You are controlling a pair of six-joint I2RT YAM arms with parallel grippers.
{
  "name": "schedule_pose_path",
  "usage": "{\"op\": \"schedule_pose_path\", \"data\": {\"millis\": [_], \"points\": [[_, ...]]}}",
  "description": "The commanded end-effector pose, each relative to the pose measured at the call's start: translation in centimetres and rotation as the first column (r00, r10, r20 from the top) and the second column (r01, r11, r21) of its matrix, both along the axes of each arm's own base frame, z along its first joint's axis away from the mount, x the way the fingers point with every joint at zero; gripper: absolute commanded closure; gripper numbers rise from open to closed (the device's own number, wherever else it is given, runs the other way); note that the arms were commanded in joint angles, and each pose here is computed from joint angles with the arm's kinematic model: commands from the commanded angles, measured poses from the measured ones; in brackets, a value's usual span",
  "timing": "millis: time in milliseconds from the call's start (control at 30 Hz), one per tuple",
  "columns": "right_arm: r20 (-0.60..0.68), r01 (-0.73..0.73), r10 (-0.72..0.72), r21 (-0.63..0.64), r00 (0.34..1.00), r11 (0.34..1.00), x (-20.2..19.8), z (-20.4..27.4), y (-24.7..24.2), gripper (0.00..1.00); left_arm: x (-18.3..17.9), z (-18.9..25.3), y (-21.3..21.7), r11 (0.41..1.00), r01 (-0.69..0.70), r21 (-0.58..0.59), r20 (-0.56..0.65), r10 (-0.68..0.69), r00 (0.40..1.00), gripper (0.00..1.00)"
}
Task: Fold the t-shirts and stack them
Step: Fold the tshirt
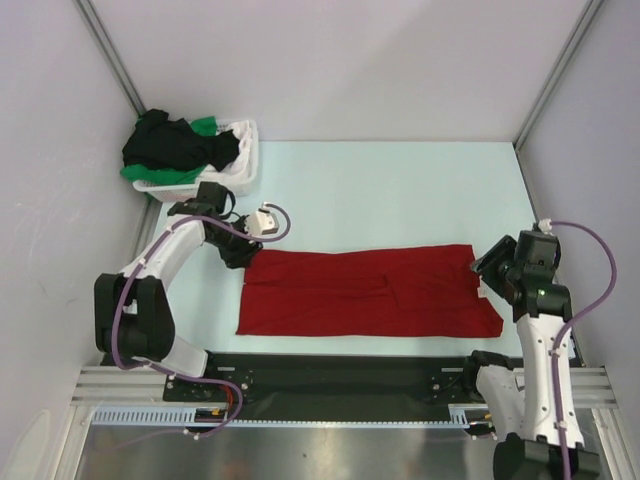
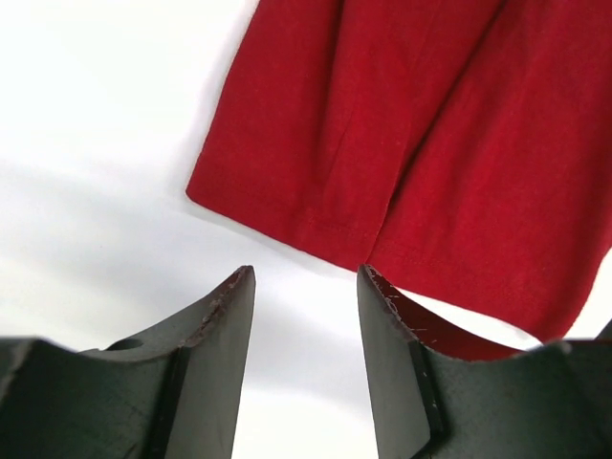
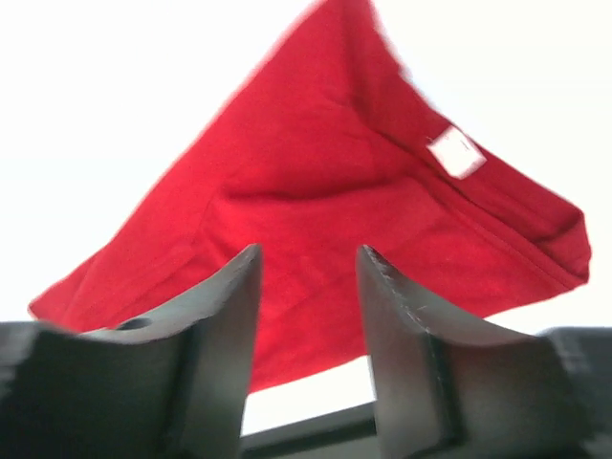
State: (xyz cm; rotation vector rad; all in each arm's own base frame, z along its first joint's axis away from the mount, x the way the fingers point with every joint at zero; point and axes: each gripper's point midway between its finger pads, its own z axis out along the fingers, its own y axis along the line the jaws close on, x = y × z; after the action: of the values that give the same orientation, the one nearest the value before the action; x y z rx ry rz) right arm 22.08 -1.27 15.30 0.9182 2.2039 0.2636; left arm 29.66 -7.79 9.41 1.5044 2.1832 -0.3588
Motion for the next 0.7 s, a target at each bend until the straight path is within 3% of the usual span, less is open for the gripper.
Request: {"op": "schedule_pose_path", "data": {"millis": [0,133,300,667], "points": [[0.095,-0.063,0.073,-0.112,0.993,0.992,1.7,4.0,0.7,0.53,0.1,-0.8,-0.5,0.998,0.052,0.033,0.014,-0.053,0.999,0.48],[-0.095,-0.356,0.346,-0.126,0.934,0.926,1.6,0.0,7.7,0.56,-0.4,-3.0,-0.4,0.990,0.081,0.113,0.011,-0.083,0.997,0.46],[-0.351,-0.549,0.473,-0.158,0.808,0.821,0.2,-4.8,11.8,0.50,0.1,-4.5,0.3,0.982,0.072,0.172,0.047,-0.081,0.996,0.45],[-0.392,-0.701,0.629,-0.059,0.671,0.711,0.6,-9.8,16.9,0.54,-0.4,-7.0,-0.1,0.986,0.056,0.155,0.002,-0.057,0.998,0.56]]}}
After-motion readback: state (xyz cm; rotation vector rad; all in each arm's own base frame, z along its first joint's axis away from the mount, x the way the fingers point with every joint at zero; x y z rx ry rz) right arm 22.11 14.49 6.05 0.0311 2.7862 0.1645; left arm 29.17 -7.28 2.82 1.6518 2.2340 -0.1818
